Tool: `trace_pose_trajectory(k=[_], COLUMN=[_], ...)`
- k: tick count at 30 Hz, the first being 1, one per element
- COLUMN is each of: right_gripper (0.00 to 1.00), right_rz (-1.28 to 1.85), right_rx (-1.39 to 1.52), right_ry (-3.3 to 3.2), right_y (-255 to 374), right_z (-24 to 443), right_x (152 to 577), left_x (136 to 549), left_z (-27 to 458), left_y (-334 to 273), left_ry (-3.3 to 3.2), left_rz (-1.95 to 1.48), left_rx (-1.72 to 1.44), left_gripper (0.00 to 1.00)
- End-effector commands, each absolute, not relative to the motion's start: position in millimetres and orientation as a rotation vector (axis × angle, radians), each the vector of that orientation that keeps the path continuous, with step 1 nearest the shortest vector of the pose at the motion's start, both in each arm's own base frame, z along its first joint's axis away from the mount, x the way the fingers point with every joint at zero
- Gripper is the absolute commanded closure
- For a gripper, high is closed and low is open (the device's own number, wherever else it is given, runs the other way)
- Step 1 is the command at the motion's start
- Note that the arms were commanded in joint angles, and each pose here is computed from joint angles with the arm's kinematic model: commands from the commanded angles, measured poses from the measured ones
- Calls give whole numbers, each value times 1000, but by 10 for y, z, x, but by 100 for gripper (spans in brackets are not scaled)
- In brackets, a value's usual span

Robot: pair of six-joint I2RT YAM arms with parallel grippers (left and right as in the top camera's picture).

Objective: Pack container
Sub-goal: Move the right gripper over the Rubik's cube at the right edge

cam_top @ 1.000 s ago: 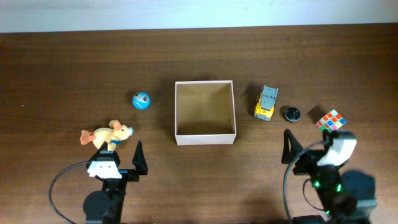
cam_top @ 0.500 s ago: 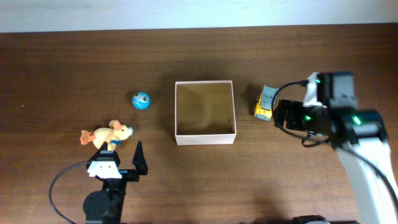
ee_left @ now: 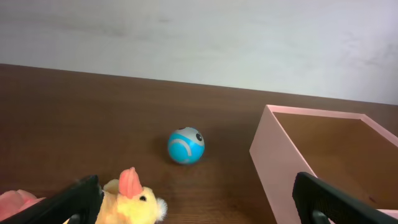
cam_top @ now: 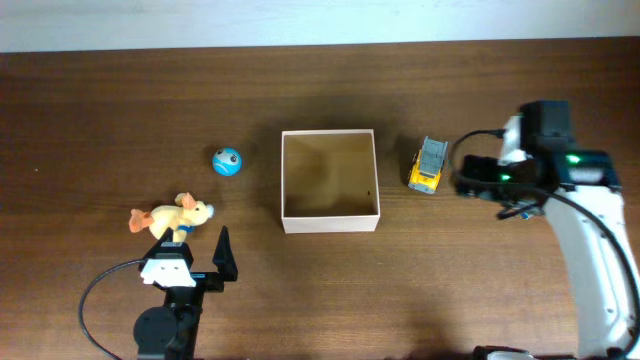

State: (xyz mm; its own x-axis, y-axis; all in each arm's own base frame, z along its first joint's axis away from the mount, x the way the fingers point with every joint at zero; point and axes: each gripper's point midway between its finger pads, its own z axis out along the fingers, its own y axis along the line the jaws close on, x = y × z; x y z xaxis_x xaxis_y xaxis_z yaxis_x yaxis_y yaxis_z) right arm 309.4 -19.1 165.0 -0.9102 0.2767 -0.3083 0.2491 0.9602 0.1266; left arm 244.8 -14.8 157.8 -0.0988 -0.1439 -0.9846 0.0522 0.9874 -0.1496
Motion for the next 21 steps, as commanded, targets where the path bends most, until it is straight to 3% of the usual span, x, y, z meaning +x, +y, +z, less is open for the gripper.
trace_pose_trajectory(k=[1,10,17,21], right_gripper=[1,1,1,1], right_rz=[77,183,-37,-89], right_rx=[531,635,1180,1324], right_ry=[2704,2644,2441,2367], right_y=[-563,-725,-1267,-1445], right_z=[1809,1842,1827,1766], right_x=[3061,3096,2980,2976], left_x=[2445,2445,2445,2445], left_z=[1576,1575,1575,1576], left_y=[-175,-175,-175,-175], left_ry=[1658,1658,1658,1658], left_rz=[-161,-161,-161,-161], left_rx=[-42,-42,-42,-42], left_gripper=[1,1,1,1])
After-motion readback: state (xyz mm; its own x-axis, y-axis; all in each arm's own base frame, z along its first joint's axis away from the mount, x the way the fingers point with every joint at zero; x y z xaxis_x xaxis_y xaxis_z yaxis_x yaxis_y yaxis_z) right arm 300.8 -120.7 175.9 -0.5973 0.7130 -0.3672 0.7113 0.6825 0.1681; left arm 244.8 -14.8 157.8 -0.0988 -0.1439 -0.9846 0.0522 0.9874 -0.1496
